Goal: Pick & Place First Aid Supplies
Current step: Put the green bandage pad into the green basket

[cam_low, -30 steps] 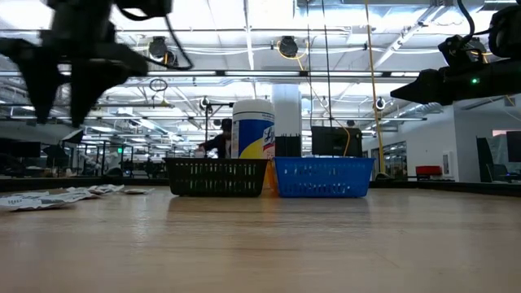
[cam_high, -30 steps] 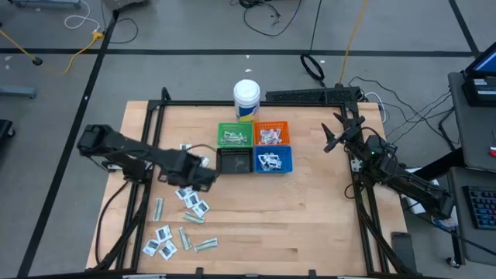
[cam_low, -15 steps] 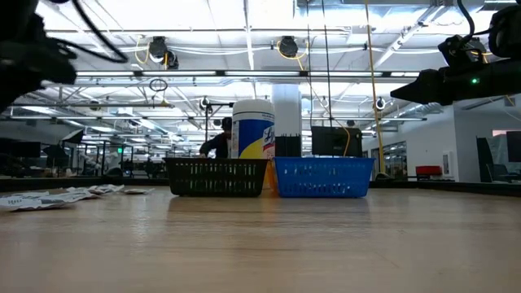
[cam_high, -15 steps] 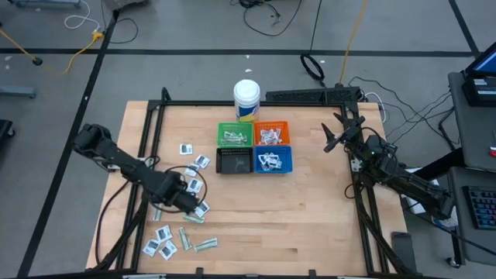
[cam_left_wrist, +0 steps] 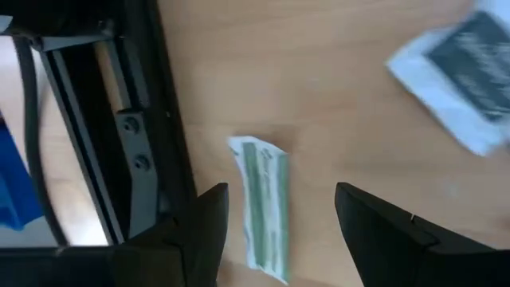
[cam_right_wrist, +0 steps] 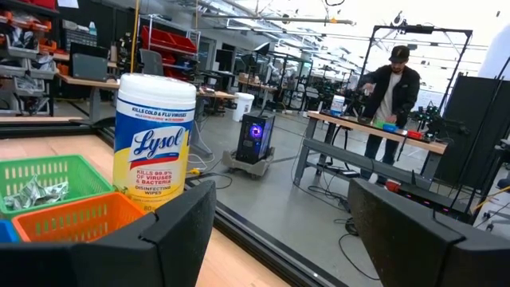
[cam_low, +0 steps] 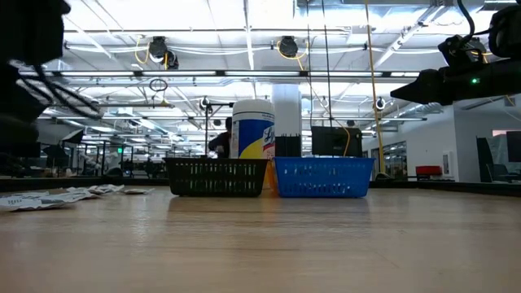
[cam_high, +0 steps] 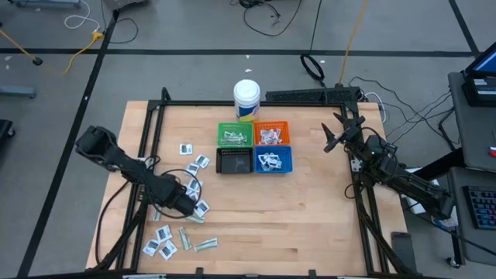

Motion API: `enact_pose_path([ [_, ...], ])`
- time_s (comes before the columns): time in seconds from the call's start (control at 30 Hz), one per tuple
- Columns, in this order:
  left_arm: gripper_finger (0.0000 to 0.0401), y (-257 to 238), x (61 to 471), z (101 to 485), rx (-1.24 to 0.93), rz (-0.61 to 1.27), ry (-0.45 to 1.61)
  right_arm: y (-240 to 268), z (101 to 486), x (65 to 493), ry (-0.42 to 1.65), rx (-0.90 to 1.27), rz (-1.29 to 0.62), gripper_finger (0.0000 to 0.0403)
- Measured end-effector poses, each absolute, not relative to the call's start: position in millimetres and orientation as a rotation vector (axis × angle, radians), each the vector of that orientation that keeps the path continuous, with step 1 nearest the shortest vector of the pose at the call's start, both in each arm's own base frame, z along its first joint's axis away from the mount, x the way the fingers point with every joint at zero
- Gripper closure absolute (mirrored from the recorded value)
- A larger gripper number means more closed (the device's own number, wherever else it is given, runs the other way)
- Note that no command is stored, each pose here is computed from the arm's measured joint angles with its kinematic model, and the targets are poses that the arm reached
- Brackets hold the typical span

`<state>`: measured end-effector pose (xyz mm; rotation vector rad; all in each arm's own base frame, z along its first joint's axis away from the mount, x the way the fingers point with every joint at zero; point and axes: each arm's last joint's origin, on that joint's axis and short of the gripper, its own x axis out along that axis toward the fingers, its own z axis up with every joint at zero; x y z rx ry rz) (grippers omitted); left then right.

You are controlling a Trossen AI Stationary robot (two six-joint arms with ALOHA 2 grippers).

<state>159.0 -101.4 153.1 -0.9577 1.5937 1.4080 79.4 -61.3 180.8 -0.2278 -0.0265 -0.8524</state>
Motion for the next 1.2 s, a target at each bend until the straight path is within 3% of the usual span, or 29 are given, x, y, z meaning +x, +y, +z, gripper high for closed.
enact_pose_path([
  [0.17,0.0164,-98,150,138,-0.917,1.494,1.680,-61,181,79,-0.026,-0.228,-0.852,0.0124],
  [0.6,0.0171,-101,152,127,-0.936,1.441,1.677,-61,181,79,-0.027,-0.228,-0.852,0.0124],
  [0.73,0.0217,-103,152,127,-0.946,1.445,1.662,-61,181,79,-0.027,-0.228,-0.852,0.0124],
  [1.07,0.0386,-105,155,124,-0.967,1.389,1.635,-61,181,79,-0.027,-0.228,-0.852,0.0124],
  [1.2,0.0391,-105,157,123,-0.969,1.367,1.615,-61,181,79,-0.026,-0.228,-0.852,0.0124],
])
